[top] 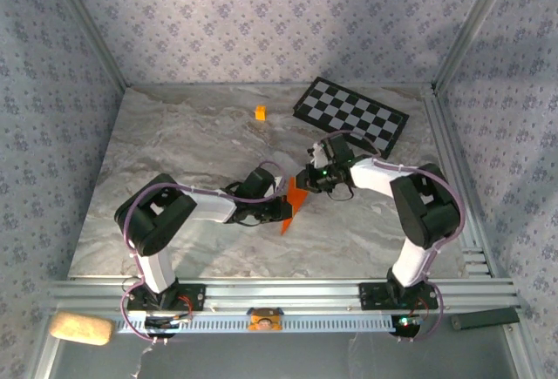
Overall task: Fold a paper plane with a square sheet of paper (pick it up from the middle)
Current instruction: Fold the wing for the fifth time at the center of the table.
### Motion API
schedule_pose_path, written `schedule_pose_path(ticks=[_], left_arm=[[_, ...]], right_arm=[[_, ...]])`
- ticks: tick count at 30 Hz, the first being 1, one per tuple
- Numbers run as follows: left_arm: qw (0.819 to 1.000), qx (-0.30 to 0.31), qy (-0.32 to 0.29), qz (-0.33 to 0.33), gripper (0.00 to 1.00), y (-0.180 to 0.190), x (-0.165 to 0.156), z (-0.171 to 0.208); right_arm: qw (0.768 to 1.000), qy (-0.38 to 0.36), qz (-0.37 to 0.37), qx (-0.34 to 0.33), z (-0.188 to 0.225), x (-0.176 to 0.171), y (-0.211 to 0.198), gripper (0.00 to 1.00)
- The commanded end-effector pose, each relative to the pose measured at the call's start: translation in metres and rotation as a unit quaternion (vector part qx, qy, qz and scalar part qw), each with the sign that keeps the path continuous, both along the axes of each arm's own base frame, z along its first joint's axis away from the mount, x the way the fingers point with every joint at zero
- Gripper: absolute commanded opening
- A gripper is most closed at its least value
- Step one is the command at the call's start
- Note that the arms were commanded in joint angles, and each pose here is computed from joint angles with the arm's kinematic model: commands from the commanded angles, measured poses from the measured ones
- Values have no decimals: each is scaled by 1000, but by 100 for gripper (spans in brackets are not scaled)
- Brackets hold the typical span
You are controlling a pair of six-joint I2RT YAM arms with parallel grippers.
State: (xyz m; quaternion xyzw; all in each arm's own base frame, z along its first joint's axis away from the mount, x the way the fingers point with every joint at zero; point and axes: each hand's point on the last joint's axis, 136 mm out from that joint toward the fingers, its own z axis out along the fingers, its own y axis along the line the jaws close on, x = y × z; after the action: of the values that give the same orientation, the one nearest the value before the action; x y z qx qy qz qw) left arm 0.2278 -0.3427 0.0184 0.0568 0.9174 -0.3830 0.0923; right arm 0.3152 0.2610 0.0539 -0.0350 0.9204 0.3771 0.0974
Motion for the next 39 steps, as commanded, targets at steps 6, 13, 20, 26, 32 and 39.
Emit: schedule_pose_path(ticks=[6, 13, 20, 26, 32, 39], left_arm=[[992, 100, 82, 1, 0, 40, -37, -57], [992, 99, 82, 4, 0, 41, -38, -59], [992, 99, 84, 1, 0, 40, -38, -59], [991, 100, 83, 8, 0, 41, -37, -59], [992, 97, 83, 8, 0, 40, -37, -58], [992, 95, 83, 7, 0, 39, -36, -56]], right_arm=[[997, 23, -62, -40, -35, 23, -37, 11], [991, 17, -122, -54, -33, 53, -70, 11], [992, -34, -115, -44, 3, 57, -65, 12], [996, -44, -73, 2, 23, 43, -41, 13], [999, -29, -28, -3, 14, 15, -17, 12], [1000, -1, -4, -5, -9, -3, -6, 12]])
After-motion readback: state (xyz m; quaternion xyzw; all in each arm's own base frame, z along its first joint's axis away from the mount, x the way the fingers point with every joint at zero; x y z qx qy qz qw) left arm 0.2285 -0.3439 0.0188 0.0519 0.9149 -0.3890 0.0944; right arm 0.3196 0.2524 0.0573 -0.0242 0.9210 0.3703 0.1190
